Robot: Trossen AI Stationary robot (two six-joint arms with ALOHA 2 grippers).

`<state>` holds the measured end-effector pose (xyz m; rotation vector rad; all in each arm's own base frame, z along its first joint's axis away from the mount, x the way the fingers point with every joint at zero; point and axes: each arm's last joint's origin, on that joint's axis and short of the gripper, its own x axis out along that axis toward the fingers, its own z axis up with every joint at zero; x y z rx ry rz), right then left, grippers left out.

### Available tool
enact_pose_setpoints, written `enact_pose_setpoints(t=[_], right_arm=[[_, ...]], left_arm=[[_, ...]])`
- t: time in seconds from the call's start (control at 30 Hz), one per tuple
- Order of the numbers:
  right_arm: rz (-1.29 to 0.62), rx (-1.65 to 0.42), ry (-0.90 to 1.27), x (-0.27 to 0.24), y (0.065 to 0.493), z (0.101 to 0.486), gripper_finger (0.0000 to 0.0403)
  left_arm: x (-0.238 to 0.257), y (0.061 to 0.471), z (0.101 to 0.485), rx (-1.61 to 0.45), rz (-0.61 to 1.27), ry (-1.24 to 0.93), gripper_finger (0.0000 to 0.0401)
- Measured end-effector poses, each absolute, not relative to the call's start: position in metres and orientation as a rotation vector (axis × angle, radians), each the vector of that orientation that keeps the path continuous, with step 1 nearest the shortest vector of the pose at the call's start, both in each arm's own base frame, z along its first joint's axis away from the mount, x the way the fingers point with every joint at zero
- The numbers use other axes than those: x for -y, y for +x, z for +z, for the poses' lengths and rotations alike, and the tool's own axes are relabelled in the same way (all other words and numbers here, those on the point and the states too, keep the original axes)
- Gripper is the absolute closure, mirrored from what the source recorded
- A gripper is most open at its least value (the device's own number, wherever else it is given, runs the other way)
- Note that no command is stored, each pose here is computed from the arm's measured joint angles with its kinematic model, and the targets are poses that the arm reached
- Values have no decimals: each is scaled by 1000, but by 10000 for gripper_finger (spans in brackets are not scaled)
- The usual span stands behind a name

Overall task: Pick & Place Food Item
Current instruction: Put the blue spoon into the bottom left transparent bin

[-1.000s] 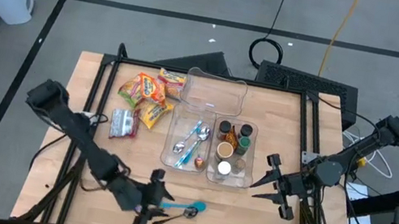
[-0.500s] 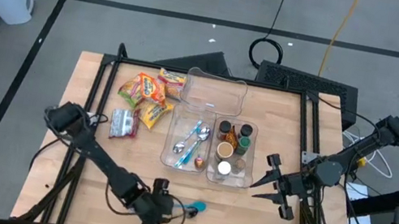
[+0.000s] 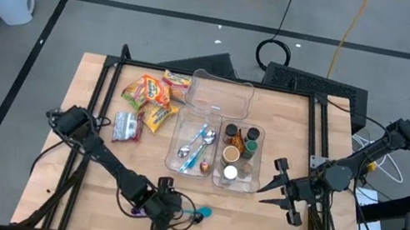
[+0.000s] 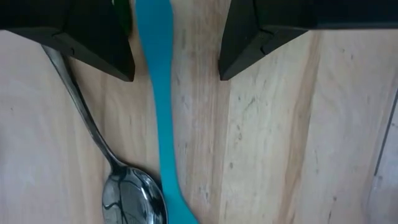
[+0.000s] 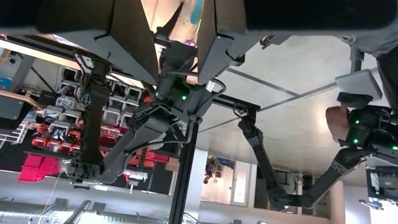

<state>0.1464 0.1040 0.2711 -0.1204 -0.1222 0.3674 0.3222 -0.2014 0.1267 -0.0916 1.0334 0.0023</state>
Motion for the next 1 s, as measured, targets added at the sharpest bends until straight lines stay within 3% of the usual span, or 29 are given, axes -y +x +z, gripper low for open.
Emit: enact_pose_setpoints(t=[0.2, 0.67, 1.0], right_arm=[[367, 118, -122, -104, 146, 271, 298], [368, 119, -122, -104, 146, 271, 298], [367, 119, -122, -104, 146, 271, 298]], left_arm=[[205, 320, 121, -1060, -19, -69, 177], [210, 317, 120, -1066, -35, -67, 364], [203, 321, 119, -1065, 1, -102, 398]])
